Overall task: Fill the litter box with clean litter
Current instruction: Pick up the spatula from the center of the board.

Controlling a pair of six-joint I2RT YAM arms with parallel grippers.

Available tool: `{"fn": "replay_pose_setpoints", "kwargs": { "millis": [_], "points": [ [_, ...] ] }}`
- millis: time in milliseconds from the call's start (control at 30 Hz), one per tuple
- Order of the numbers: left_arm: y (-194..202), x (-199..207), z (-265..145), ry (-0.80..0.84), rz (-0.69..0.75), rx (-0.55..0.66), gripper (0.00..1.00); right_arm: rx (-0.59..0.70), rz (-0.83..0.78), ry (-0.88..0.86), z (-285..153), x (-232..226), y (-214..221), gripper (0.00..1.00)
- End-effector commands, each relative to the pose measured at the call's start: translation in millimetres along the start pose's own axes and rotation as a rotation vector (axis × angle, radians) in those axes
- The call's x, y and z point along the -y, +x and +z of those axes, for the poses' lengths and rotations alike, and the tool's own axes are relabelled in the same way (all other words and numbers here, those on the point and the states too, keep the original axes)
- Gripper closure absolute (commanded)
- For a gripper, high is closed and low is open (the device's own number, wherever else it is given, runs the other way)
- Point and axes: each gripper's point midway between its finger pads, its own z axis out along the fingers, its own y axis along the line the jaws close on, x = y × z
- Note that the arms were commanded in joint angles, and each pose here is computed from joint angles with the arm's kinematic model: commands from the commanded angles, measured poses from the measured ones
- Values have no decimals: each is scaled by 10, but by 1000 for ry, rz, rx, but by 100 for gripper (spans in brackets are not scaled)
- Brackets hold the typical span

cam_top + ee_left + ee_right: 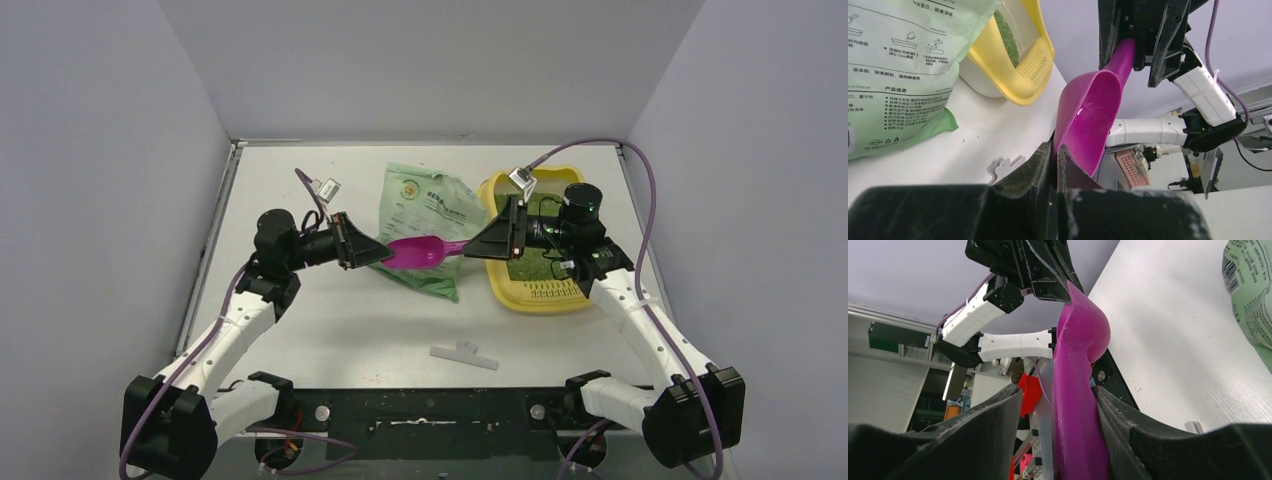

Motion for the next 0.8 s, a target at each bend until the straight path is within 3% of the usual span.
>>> {"fn": "replay_pose_setpoints", "kwargs": {
  "millis": [0, 233, 300, 400, 533, 700, 767],
  "points": [
    [12, 200, -16, 70, 67, -69, 100, 13, -78, -1, -74, -149, -83, 47],
    [-27, 198, -9, 50, 72, -69, 100, 0, -83, -30, -88, -235, -77, 65],
    [-62, 198, -2, 39, 78, -62, 100, -5, -89, -40, -94, -291, -58, 63],
    [-127, 208, 0, 27, 91, -33, 100, -9, -100, -49, -84, -353, -13, 46],
    [-170, 236, 1, 30, 102, -10, 100, -21, -78, -48, -40, -338, 42, 46],
    [-164, 233, 4, 41, 97, -3, 100, -26, -79, -53, -25, -353, 61, 60],
    [-182, 244, 5, 47, 100, 11, 100, -29, -77, -54, -19, -350, 62, 53]
  ]
}}
